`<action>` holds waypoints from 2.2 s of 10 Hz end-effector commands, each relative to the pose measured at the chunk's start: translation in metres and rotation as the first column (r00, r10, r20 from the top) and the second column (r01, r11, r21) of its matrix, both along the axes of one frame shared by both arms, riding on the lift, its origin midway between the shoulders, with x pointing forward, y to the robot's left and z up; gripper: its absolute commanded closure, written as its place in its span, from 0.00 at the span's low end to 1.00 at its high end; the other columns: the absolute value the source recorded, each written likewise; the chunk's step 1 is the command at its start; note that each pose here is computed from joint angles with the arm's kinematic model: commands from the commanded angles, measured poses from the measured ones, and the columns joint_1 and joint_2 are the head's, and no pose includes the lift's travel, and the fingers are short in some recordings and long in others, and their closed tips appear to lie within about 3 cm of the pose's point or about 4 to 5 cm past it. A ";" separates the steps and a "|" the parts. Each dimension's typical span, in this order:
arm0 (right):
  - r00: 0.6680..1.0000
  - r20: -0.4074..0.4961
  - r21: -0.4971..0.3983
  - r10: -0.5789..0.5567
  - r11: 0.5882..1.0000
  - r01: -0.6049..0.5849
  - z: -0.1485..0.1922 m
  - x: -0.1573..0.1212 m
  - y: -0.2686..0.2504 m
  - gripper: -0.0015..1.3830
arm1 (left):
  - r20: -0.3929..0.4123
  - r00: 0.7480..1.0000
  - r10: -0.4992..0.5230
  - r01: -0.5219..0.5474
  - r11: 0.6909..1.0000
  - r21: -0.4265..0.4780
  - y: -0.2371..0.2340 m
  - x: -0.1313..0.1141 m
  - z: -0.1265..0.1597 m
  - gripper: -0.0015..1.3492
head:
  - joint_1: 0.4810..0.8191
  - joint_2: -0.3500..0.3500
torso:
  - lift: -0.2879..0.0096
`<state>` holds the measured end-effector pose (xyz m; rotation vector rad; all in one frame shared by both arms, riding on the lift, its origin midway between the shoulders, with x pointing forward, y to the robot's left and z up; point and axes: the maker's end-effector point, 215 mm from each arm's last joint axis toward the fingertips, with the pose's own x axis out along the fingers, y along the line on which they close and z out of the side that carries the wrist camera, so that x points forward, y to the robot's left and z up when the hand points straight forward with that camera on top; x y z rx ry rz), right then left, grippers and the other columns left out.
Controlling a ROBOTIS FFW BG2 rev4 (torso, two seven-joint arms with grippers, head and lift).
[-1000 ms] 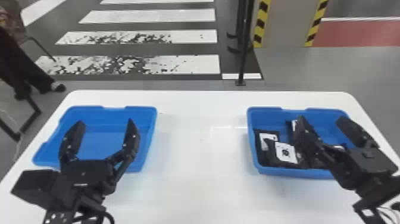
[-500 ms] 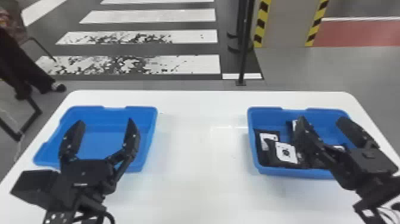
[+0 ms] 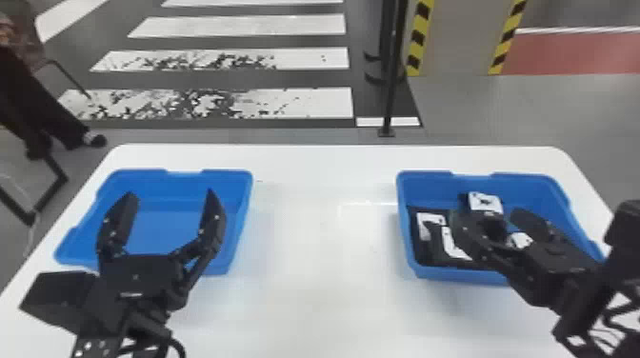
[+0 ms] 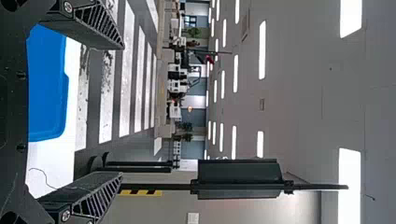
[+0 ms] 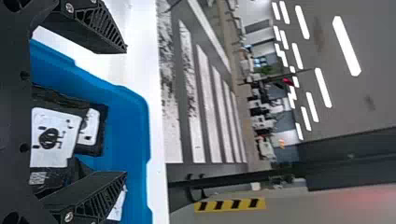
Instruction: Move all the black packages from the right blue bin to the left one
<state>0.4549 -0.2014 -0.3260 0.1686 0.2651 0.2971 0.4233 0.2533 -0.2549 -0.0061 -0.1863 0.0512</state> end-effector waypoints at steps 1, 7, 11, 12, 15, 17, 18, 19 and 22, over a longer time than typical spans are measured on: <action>0.991 -0.127 -0.073 0.035 0.996 -0.044 -0.024 0.005 0.001 0.07 | 0.001 1.000 -0.002 0.002 1.000 0.000 -0.001 0.000 0.000 0.07 | 0.63 0.59 | 0.37; 0.952 -0.306 -0.122 0.005 0.992 -0.044 -0.070 0.019 -0.022 0.08 | 0.004 1.000 0.001 -0.001 1.000 0.002 0.001 -0.001 0.001 0.07 | 0.63 0.57 | 0.37; 0.940 -0.341 -0.089 -0.002 0.996 -0.030 -0.090 0.032 -0.028 0.08 | 0.006 1.000 0.000 0.000 1.000 0.003 0.001 0.000 0.002 0.07 | 0.63 0.55 | 0.37; 0.937 -0.350 -0.080 -0.004 0.996 -0.026 -0.095 0.035 -0.030 0.08 | 0.006 1.000 0.000 0.000 1.000 0.003 0.001 0.000 0.002 0.07 | 0.63 0.54 | 0.37; 0.917 -0.399 -0.061 0.010 0.997 -0.038 -0.112 0.035 -0.026 0.17 | 0.020 1.000 -0.008 0.008 1.000 0.000 -0.003 0.000 0.006 0.07 | 0.63 0.54 | 0.37; 0.901 -0.430 0.009 0.060 0.998 -0.062 -0.131 0.046 -0.025 0.57 | 0.023 1.000 -0.008 0.008 1.000 0.000 -0.003 0.000 0.007 0.07 | 0.63 0.55 | 0.37; 0.907 -0.414 0.024 0.069 0.998 -0.065 -0.128 0.048 -0.017 0.83 | 0.018 1.000 -0.006 0.006 1.000 0.000 -0.001 0.001 0.006 0.07 | 0.63 0.55 | 0.37; 0.918 -0.389 0.049 0.075 0.997 -0.061 -0.120 0.049 -0.011 0.84 | 0.015 1.000 -0.006 0.006 1.000 0.000 -0.001 0.001 0.005 0.07 | 0.63 0.55 | 0.37; 0.939 -0.334 0.087 0.078 0.995 -0.052 -0.106 0.052 -0.005 0.87 | 0.008 1.000 -0.006 0.006 1.000 -0.001 -0.001 0.001 0.003 0.07 | 0.63 0.57 | 0.37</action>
